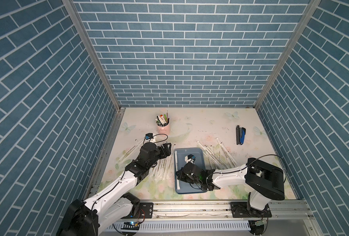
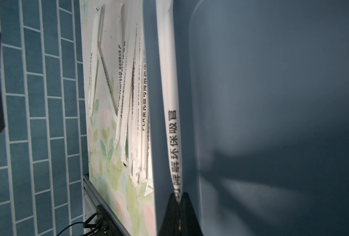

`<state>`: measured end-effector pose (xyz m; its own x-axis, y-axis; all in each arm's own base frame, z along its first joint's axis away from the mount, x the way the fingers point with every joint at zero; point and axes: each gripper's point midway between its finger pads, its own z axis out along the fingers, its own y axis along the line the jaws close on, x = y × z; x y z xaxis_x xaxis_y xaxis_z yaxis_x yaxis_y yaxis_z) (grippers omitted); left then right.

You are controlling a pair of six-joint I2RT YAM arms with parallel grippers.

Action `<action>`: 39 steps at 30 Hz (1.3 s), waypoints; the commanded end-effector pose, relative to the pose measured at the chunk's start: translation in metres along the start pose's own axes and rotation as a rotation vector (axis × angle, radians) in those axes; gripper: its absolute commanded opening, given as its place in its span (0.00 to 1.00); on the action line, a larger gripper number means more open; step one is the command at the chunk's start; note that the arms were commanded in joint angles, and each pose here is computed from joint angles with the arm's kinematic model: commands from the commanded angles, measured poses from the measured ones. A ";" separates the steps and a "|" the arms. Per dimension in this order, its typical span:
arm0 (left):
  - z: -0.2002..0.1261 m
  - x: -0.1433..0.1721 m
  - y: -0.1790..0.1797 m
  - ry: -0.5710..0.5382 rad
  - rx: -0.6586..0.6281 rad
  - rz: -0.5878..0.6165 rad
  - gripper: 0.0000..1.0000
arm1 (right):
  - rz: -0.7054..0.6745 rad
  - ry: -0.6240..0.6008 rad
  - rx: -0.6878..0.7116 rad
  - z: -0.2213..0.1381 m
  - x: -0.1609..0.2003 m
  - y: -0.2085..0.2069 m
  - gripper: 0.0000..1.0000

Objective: Put the straws into the storage box
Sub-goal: Place the straw in the storage box.

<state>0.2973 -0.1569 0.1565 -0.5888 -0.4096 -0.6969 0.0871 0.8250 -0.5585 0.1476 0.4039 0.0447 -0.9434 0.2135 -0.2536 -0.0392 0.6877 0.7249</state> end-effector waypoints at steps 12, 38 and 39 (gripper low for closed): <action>-0.007 -0.005 0.001 -0.015 -0.009 0.018 0.86 | 0.036 0.048 0.136 0.008 0.005 -0.026 0.13; -0.015 -0.014 0.017 -0.046 -0.113 0.109 0.84 | -0.158 0.036 0.203 0.014 -0.026 -0.013 0.22; -0.016 -0.015 0.020 -0.051 -0.130 0.111 0.83 | -0.178 0.030 0.199 0.012 -0.029 -0.009 0.20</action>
<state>0.2918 -0.1381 0.1552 -0.5656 -0.3462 -0.7485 0.0651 0.8860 -0.4590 0.1785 0.4042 0.0426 -0.9426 0.1405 -0.3028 -0.0712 0.8016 0.5936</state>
